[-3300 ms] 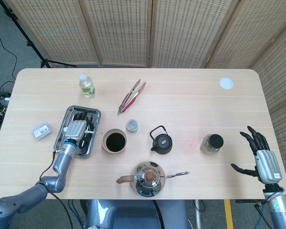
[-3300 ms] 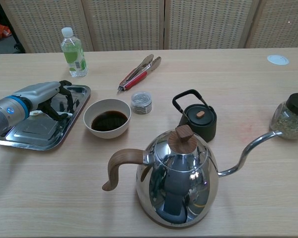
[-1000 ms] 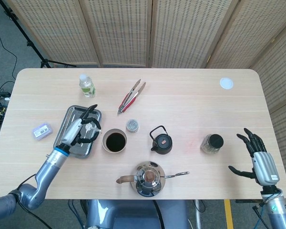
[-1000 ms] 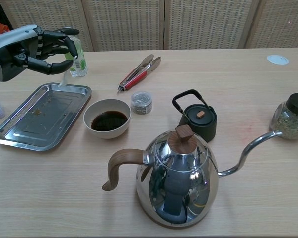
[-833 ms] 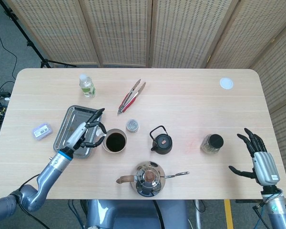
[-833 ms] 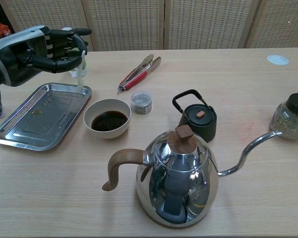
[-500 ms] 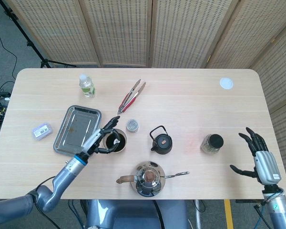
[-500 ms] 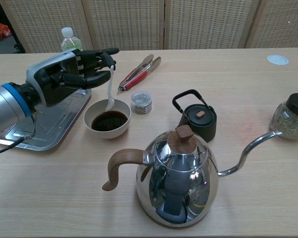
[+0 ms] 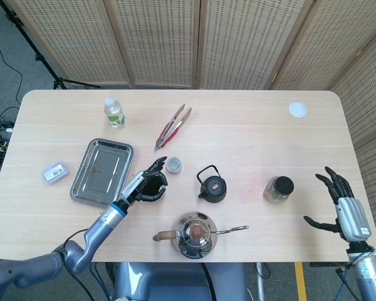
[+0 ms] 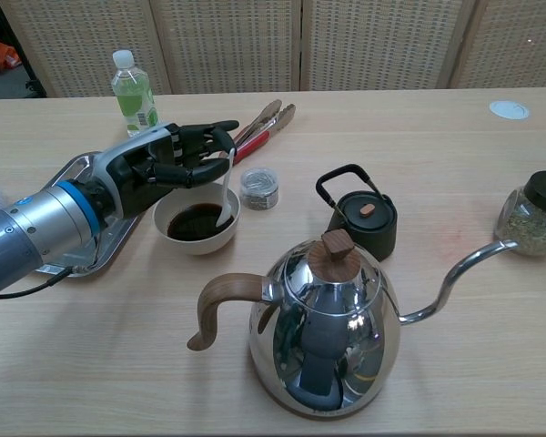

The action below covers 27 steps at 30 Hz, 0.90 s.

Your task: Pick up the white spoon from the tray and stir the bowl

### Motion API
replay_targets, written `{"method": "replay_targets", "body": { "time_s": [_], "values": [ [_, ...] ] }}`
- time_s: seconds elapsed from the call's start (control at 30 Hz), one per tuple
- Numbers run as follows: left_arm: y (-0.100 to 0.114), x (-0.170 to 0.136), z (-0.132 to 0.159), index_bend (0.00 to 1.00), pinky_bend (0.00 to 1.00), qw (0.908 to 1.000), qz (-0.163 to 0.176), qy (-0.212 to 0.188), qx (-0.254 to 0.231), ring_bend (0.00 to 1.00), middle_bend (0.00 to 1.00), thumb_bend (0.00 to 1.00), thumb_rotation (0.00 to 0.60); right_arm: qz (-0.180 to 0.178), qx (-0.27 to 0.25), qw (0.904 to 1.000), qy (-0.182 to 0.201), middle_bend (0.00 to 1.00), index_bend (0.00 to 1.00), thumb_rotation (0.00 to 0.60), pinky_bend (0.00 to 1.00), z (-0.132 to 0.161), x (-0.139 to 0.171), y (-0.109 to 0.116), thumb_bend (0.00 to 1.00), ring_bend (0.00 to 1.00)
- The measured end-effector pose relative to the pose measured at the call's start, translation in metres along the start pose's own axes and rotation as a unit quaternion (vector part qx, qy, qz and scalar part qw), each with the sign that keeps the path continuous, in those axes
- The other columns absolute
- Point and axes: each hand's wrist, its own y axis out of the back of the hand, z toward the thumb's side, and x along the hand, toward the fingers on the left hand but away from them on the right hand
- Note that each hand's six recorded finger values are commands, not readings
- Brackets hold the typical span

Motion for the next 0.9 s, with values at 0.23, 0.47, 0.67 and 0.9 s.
{"method": "replay_targets", "body": {
  "time_s": [0.23, 0.47, 0.67, 0.9],
  "values": [
    [0.005, 0.004, -0.009, 0.72, 0.00, 0.9999, 0.011, 0.005, 0.004, 0.00, 0.00, 0.44, 0.600, 0.002, 0.000, 1.0000, -0.001, 0.00, 0.11, 0.600, 0.00, -0.001, 0.000, -0.001, 0.00, 0.00],
    [0.010, 0.006, -0.018, 0.72, 0.00, 0.9996, 0.025, 0.009, 0.003, 0.00, 0.00, 0.44, 0.600, 0.003, 0.000, 1.0000, -0.003, 0.00, 0.11, 0.600, 0.00, -0.002, -0.001, -0.002, 0.00, 0.00],
    [0.012, 0.006, -0.024, 0.72, 0.00, 0.9992, 0.038, 0.004, 0.009, 0.00, 0.00, 0.44, 0.600, 0.003, -0.001, 1.0000, -0.004, 0.00, 0.11, 0.600, 0.00, -0.003, -0.001, -0.002, 0.00, 0.00],
    [0.017, 0.008, -0.028, 0.72, 0.00, 0.9983, 0.051, 0.001, 0.026, 0.00, 0.00, 0.44, 0.600, 0.005, -0.002, 1.0000, -0.004, 0.00, 0.11, 0.600, 0.00, -0.003, -0.001, -0.001, 0.00, 0.00]
  ]
}}
